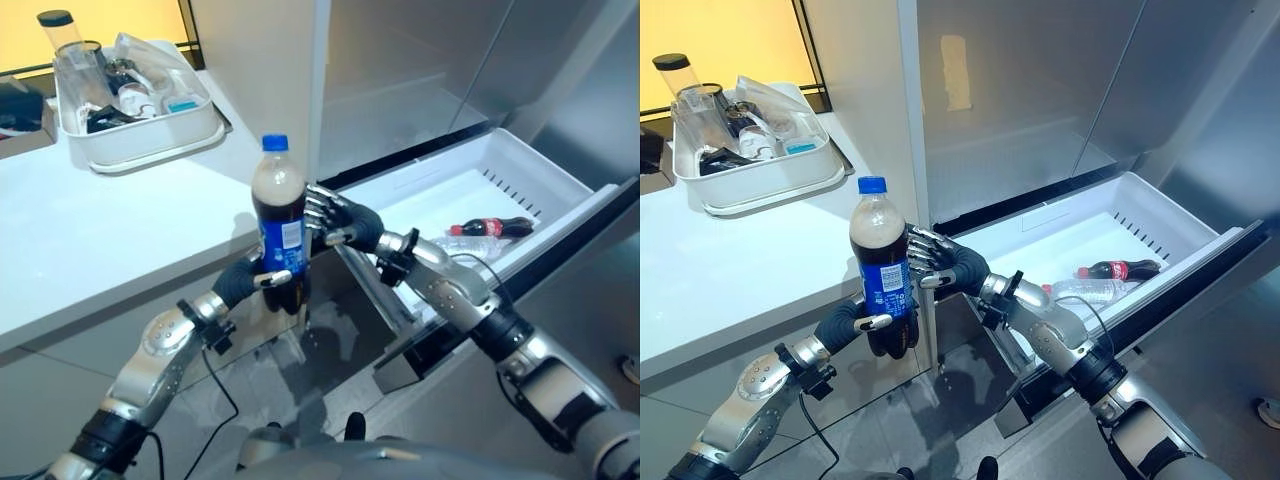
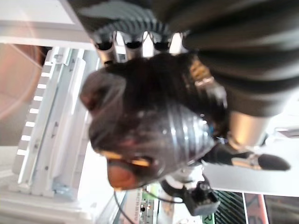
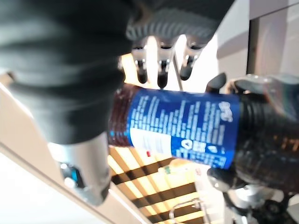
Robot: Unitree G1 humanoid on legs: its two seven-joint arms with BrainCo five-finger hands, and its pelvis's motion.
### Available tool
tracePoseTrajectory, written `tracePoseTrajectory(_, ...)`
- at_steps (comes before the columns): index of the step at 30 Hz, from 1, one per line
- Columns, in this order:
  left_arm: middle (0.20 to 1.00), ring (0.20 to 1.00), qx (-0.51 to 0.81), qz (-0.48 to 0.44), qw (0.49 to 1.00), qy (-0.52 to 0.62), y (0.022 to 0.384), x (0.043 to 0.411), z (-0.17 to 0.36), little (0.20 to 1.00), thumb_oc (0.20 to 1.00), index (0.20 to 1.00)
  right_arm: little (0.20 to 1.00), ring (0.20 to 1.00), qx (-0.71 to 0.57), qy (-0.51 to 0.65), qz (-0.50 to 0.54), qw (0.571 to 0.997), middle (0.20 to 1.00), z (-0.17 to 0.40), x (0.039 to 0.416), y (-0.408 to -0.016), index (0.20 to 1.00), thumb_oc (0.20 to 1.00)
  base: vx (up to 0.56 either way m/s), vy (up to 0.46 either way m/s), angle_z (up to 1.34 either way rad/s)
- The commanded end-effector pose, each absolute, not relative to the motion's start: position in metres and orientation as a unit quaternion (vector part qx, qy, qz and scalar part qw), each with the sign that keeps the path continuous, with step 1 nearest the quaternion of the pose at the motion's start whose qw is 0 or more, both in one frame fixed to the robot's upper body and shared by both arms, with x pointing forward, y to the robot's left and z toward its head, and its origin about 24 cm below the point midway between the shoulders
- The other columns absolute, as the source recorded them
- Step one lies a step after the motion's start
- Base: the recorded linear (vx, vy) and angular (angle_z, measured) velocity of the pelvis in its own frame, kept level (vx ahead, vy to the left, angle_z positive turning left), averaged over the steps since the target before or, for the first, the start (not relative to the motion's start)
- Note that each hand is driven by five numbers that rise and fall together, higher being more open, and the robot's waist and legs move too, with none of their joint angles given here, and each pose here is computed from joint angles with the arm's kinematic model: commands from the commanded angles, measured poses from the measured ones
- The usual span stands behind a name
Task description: Take the drinks into the refrigerator
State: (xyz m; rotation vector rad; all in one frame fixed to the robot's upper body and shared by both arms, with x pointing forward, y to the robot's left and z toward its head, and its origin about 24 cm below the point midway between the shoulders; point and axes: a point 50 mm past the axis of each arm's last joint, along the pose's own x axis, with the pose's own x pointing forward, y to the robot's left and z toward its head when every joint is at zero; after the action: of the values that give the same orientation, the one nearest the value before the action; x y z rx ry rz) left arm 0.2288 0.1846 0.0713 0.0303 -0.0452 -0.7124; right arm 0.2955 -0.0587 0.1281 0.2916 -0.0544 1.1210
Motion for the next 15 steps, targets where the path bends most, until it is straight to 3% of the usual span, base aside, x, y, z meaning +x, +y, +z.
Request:
tracePoseTrajectory(1, 0.200, 0.200, 0.048, -0.395, 0.908, -0.132, 0.163, 0.242, 0.113, 0.200, 0.200, 0.200, 1.000, 1.000, 0.120, -0.115, 0.606, 0.778, 1.000, 0.173, 0.284, -0.021, 1.000, 1.000, 0.00, 0.000, 0.00)
tracePoseTrajectory(15, 0.200, 0.200, 0.055, -0.360, 0.921, -0.139, 0.170, 0.242, 0.114, 0.200, 0.200, 0.200, 1.000, 1.000, 0.086, -0.115, 0.572, 0.807, 1.000, 0.166, 0.288, -0.035, 1.000, 1.000, 0.00, 0.000, 0.00)
